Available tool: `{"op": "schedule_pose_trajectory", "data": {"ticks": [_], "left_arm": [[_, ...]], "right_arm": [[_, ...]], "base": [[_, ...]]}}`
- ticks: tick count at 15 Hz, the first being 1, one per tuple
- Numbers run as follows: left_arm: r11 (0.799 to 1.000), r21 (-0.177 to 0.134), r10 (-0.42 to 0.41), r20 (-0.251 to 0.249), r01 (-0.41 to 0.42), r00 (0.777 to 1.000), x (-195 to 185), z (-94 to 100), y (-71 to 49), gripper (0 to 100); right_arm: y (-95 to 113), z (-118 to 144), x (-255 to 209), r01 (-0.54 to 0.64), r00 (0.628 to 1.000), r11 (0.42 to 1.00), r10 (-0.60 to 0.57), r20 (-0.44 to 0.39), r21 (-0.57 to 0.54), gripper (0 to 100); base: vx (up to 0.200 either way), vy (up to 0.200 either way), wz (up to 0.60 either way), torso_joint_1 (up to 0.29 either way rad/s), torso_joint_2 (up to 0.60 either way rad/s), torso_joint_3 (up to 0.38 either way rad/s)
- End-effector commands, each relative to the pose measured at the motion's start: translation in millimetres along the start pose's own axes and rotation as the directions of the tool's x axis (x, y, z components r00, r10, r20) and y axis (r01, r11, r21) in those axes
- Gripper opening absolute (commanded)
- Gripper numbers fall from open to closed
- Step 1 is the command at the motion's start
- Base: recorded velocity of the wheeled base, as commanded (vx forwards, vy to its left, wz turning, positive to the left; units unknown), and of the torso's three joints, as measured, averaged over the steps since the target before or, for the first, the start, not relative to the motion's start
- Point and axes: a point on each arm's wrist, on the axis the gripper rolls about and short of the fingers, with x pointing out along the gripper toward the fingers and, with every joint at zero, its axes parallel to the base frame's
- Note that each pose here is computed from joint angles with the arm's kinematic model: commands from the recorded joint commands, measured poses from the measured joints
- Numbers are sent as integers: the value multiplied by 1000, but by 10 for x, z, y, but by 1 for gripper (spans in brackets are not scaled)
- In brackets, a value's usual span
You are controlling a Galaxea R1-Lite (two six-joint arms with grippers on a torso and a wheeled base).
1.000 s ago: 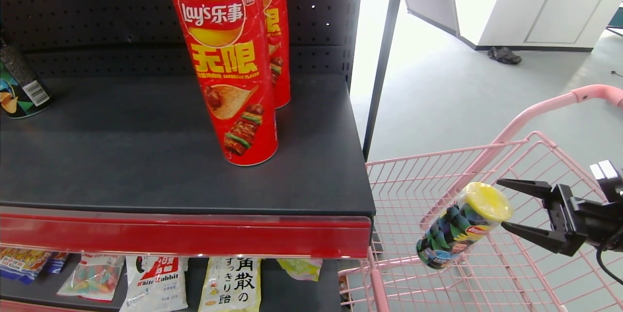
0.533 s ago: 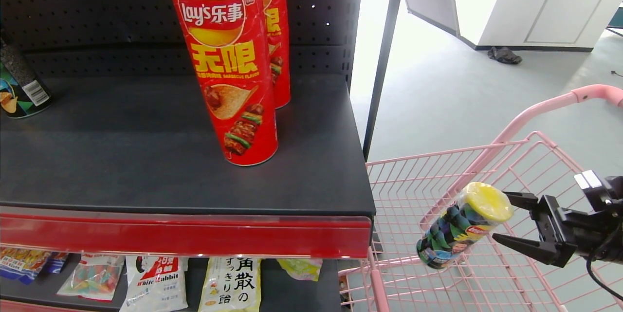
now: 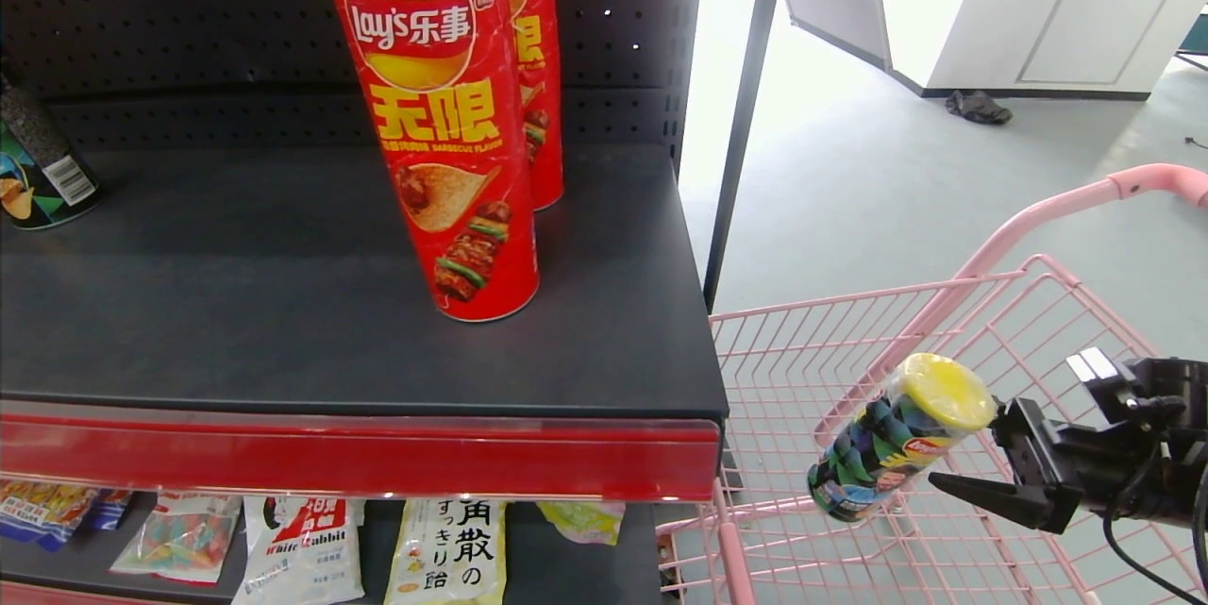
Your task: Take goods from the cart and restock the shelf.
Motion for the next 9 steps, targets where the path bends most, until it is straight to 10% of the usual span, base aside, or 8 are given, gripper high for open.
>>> {"op": "schedule_pose_trajectory", "data": {"ticks": [1, 9], "left_arm": [[1000, 0, 0, -1, 0, 1000, 0, 1, 0, 100], [1000, 0, 0, -1, 0, 1000, 0, 1, 0, 100]], "right_arm": [[-10, -93, 94, -36, 999, 999, 36, -6, 34, 100], [5, -142, 310, -112, 993, 993, 113, -17, 46, 100]], "base": [[0, 0, 0, 0, 0, 0], [0, 0, 0, 0, 0, 0]]}}
